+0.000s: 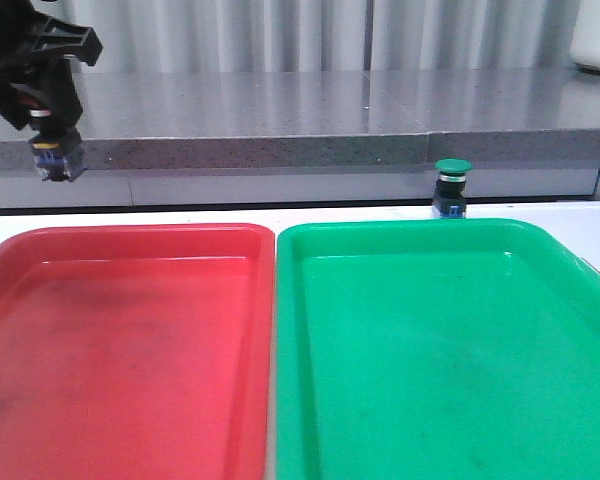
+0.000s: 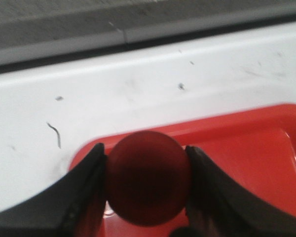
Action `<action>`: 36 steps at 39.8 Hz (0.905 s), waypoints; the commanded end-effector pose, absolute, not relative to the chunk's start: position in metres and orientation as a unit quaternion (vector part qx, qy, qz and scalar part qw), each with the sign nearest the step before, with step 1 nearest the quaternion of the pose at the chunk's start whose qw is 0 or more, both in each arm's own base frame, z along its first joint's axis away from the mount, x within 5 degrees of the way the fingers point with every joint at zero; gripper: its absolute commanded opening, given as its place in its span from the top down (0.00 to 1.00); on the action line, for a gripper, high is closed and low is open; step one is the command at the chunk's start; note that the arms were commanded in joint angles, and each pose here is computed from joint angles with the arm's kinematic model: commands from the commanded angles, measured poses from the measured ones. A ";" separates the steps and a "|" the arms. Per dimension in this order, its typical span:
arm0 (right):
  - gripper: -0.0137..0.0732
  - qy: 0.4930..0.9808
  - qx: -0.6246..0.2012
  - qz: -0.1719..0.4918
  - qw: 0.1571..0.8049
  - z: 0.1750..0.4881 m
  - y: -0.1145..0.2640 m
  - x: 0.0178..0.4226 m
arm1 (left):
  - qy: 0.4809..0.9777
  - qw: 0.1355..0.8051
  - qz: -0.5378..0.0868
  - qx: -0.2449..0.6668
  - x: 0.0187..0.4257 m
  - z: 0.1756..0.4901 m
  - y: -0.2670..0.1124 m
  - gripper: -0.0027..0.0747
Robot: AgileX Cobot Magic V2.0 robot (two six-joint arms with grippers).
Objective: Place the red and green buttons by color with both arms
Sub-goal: 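Lift the red button with the left gripper and lower it into the red tray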
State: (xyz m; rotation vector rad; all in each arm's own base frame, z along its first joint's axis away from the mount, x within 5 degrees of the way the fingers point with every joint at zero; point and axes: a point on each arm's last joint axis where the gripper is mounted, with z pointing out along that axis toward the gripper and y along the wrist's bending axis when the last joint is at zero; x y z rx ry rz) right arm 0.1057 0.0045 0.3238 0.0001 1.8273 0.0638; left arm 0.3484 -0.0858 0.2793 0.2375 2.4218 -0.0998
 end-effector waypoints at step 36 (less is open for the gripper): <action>0.10 0.760 -0.001 0.024 0.650 0.342 0.004 0.108 | 0.942 0.292 -0.099 0.131 0.256 0.217 -0.128 0.30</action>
